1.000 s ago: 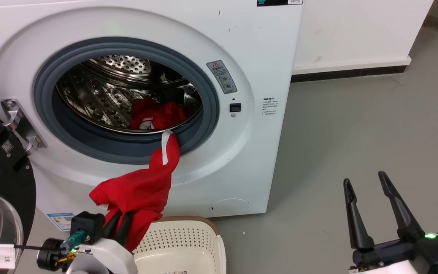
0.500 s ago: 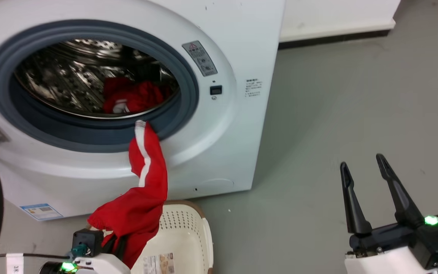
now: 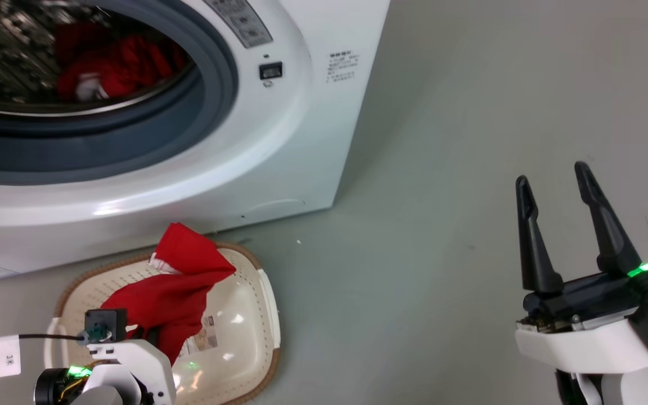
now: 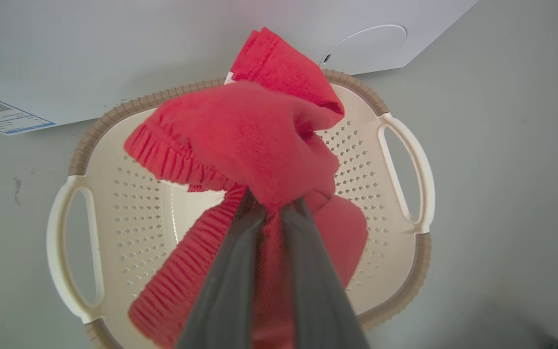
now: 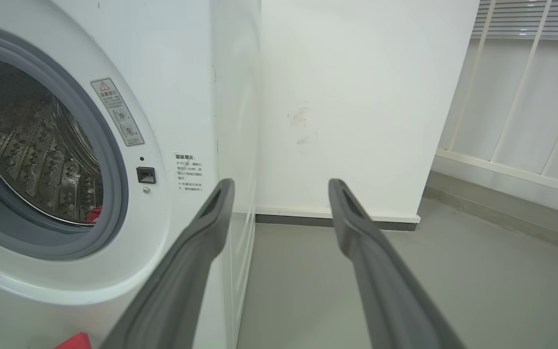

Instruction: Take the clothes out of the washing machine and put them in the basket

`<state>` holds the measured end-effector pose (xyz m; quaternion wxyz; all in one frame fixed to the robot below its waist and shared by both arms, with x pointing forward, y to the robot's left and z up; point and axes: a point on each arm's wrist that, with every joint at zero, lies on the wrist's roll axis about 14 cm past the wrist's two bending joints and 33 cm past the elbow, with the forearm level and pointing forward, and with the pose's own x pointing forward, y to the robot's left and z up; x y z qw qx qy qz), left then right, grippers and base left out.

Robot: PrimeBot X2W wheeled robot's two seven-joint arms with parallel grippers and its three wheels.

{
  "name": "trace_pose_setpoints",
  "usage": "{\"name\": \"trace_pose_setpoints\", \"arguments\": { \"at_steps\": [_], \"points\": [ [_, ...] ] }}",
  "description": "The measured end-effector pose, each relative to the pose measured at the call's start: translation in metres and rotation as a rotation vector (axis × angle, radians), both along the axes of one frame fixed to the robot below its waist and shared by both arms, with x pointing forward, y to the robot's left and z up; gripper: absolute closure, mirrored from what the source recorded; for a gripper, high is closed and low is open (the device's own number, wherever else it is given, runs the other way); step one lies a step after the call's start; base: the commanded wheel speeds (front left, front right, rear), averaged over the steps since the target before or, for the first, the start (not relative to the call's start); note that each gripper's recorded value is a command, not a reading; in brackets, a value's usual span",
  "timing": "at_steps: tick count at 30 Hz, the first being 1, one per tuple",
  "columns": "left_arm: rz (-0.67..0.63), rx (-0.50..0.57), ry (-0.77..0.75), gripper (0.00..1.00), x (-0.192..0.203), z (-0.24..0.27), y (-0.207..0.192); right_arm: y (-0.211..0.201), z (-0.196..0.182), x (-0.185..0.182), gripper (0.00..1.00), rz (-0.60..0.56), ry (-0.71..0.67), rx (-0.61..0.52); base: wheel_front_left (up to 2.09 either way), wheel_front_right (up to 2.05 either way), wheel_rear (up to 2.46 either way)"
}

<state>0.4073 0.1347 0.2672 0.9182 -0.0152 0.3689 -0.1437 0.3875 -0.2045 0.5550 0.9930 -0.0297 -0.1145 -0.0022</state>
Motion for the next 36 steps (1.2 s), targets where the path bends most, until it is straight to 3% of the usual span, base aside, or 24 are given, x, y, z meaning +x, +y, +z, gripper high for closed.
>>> {"name": "trace_pose_setpoints", "arguments": {
  "at_steps": [10,18,19,20,21,36],
  "points": [
    [0.025,0.065,0.259,1.0,-0.011,-0.075,0.006,-0.015,-0.029,0.027,0.0,-0.035,0.069,0.001,0.0,0.0,0.0],
    [-0.01,0.074,0.318,1.0,-0.005,-0.111,-0.009,-0.024,-0.057,0.046,0.0,-0.057,0.131,-0.011,0.0,0.0,0.0],
    [-0.011,0.078,0.324,0.89,-0.005,-0.114,-0.009,-0.025,-0.06,0.048,0.0,-0.057,0.138,-0.012,0.0,0.0,0.0],
    [-0.013,0.085,0.329,0.58,-0.006,-0.118,-0.009,-0.025,-0.063,0.05,0.0,-0.056,0.144,-0.013,0.0,0.0,0.0],
    [-0.02,0.096,0.33,0.0,-0.006,-0.12,-0.008,-0.024,-0.066,0.051,0.0,-0.054,0.149,-0.013,0.0,0.0,0.0],
    [-0.019,0.107,0.251,0.0,-0.004,-0.096,-0.006,-0.02,-0.054,0.047,0.0,-0.041,0.121,-0.01,0.0,0.0,0.0]
  ]
}}
